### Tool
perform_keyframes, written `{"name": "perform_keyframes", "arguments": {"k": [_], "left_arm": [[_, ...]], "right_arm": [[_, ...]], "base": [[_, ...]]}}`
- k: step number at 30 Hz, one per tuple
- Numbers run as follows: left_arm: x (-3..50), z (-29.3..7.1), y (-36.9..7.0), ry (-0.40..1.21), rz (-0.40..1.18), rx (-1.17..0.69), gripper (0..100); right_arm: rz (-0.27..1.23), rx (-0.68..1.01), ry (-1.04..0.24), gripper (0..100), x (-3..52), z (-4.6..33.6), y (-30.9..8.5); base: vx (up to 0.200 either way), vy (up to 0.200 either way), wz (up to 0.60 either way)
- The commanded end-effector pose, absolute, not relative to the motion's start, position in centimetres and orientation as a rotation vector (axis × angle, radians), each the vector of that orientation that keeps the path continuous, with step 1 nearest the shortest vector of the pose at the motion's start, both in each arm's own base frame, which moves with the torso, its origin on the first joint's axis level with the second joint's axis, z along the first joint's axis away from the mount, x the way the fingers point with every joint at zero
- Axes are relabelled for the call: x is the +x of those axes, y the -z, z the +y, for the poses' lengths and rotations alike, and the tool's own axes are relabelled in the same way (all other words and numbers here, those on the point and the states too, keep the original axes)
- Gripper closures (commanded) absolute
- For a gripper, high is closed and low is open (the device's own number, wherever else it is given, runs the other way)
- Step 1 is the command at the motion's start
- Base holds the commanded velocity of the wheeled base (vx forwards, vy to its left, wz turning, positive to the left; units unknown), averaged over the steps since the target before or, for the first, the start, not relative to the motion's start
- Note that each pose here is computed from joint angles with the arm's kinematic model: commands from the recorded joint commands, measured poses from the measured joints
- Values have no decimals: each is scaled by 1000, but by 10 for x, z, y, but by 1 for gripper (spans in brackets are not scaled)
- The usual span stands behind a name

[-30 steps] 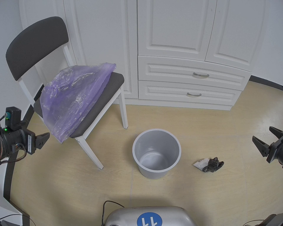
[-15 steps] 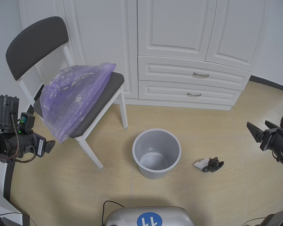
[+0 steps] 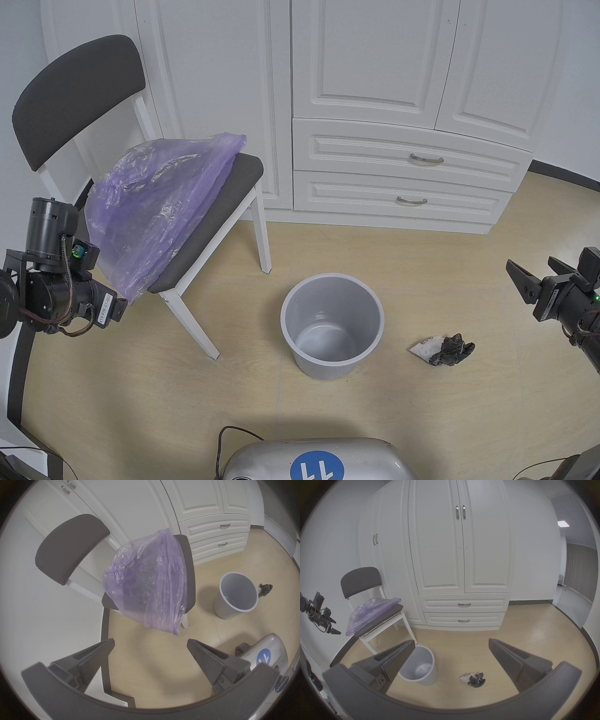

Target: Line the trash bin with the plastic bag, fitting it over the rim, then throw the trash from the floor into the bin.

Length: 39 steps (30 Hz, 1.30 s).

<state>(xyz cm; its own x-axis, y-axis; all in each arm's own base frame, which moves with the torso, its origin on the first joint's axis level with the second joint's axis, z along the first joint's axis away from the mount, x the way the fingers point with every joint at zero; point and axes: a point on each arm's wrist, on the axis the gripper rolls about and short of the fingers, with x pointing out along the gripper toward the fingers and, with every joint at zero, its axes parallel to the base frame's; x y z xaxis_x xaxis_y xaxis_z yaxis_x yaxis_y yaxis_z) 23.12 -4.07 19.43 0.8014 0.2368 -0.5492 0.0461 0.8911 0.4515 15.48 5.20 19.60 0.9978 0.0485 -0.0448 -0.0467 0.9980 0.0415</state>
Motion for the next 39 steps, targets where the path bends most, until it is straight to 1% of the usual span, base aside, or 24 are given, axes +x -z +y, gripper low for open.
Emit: {"name": "perform_keyframes", "arguments": {"k": [1, 5, 9, 17, 23, 31, 35, 39], "left_arm": [[246, -45, -186, -96, 674, 482, 0], [255, -44, -186, -100, 677, 499, 0], [267, -36, -189, -132, 680, 497, 0], [272, -36, -186, -132, 689, 499, 0], [272, -41, -198, -123, 642, 496, 0], [280, -45, -187, -110, 676, 508, 0], [291, -42, -178, -153, 710, 523, 0], [294, -41, -177, -163, 715, 526, 0]], "right_arm": [[55, 37, -29, 0, 158, 49, -194], [50, 39, -28, 0, 159, 48, -196], [44, 41, -11, 0, 161, 45, -197], [32, 44, 9, 0, 161, 42, -200], [26, 46, 8, 0, 160, 42, -201], [25, 46, 10, 0, 160, 41, -201], [17, 48, 22, 0, 159, 39, -203], [14, 49, 28, 0, 160, 38, -204]], "base": [[0, 0, 0], [0, 0, 0], [0, 0, 0], [0, 0, 0], [0, 0, 0], [0, 0, 0], [0, 0, 0], [0, 0, 0]]}}
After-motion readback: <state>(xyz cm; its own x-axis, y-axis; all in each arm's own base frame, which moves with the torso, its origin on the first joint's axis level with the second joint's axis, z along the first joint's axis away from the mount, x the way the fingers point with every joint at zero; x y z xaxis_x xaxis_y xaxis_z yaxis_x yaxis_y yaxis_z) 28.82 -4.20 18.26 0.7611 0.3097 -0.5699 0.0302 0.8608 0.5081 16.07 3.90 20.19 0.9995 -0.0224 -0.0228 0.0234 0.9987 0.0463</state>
